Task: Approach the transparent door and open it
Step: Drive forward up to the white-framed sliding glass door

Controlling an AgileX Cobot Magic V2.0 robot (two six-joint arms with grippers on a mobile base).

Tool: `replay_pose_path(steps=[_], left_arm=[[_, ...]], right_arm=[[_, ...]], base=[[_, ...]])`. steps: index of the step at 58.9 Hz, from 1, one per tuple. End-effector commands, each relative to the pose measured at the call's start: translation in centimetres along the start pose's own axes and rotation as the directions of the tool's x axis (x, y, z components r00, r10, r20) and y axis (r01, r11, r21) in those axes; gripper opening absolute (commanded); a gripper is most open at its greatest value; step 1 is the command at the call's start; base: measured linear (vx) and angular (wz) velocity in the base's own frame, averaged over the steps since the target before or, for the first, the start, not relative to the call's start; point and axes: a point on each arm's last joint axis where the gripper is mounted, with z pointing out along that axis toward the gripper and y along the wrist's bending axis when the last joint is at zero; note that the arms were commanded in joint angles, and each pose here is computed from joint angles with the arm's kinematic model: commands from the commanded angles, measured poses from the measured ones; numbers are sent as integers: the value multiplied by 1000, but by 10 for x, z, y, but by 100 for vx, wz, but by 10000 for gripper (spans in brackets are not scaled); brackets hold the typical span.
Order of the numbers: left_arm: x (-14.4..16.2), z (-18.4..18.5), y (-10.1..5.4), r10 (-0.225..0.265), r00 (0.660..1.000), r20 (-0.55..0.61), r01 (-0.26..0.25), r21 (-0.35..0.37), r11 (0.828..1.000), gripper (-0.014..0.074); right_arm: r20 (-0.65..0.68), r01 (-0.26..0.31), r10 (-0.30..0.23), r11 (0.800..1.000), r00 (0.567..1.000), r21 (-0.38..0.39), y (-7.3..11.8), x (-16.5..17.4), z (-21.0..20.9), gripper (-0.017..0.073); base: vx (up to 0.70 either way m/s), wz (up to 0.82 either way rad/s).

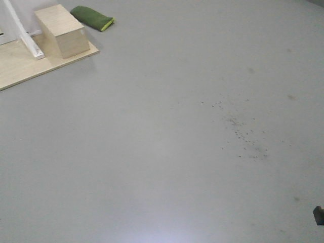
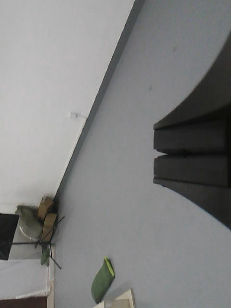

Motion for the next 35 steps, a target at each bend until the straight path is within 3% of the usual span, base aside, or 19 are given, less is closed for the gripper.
replay_pose_path(steps=[1, 35], left_arm=[[-3, 0, 0, -8, 997, 82, 8, 9, 1000, -3], [-3, 0, 0, -8, 997, 82, 8, 9, 1000, -3]], right_arm=[[95, 18, -19, 1000, 995, 16, -1, -7, -1, -6], [95, 18, -19, 1000, 995, 16, -1, -7, -1, -6]], base=[[40, 61], [39, 57]])
